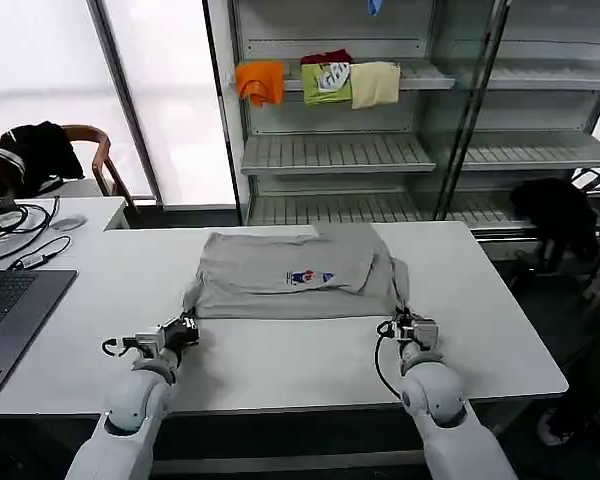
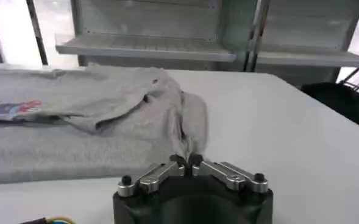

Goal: Fold and organize the clothes.

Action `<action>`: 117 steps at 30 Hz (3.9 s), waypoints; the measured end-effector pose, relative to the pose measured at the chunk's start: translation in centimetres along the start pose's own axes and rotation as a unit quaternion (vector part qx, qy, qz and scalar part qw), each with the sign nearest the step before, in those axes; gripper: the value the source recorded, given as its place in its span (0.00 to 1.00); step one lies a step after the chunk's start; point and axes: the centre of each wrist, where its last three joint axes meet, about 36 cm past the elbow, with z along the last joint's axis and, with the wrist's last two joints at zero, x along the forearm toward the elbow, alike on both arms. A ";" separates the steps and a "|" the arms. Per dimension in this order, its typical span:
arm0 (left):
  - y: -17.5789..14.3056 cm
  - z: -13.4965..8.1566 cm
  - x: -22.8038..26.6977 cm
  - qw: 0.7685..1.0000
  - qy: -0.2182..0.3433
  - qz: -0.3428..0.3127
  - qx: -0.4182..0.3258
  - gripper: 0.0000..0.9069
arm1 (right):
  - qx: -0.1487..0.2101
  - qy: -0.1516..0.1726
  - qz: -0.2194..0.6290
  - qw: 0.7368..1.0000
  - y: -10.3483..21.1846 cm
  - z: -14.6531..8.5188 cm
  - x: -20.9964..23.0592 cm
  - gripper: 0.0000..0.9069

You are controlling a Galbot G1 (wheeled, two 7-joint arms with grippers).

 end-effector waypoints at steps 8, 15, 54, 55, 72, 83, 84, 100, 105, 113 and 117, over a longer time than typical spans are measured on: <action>-0.5 -0.7 3.5 1.000 -0.029 0.003 -0.005 0.02 | -0.005 -0.026 -0.004 1.000 0.0 -0.7 3.7 0.00; -0.7 -0.5 7.0 0.999 -0.039 0.009 -0.007 0.02 | -0.007 -0.028 -0.004 1.000 -0.3 0.0 6.9 0.00; -2.6 4.1 19.4 1.000 -0.008 0.008 -0.013 1.00 | -0.005 0.017 0.017 1.000 -1.9 4.3 16.9 1.00; -2.5 3.8 19.6 1.000 -0.013 0.009 -0.014 1.00 | -0.008 0.013 0.019 1.000 -2.0 4.0 16.8 1.00; -0.2 -3.6 17.8 0.993 -0.117 0.024 -0.026 1.00 | -0.056 -0.092 0.019 0.994 -4.7 -3.7 10.8 1.00; 1.4 -8.1 9.6 0.989 -0.134 0.062 -0.030 1.00 | -0.065 -0.127 -0.012 0.990 -4.3 -10.8 1.0 1.00; 1.5 -8.5 8.5 0.989 -0.132 0.065 -0.026 1.00 | -0.065 -0.126 -0.015 0.990 -4.3 -11.5 -0.2 1.00; 1.1 -12.1 -5.5 0.995 -0.067 0.080 0.006 1.00 | -0.046 -0.045 -0.030 0.997 -2.6 -17.6 -15.5 1.00; 1.0 -12.0 -8.6 0.996 -0.040 0.074 0.007 1.00 | -0.039 -0.008 -0.030 0.999 -2.2 -17.0 -18.3 1.00; 0.7 -10.8 -11.1 0.998 -0.006 0.060 -0.003 1.00 | -0.029 0.029 -0.031 0.999 -1.2 -15.5 -20.9 1.00; 0.6 -10.0 -11.7 0.998 0.006 0.056 -0.006 1.00 | -0.027 0.042 -0.036 0.998 -0.6 -14.7 -21.4 1.00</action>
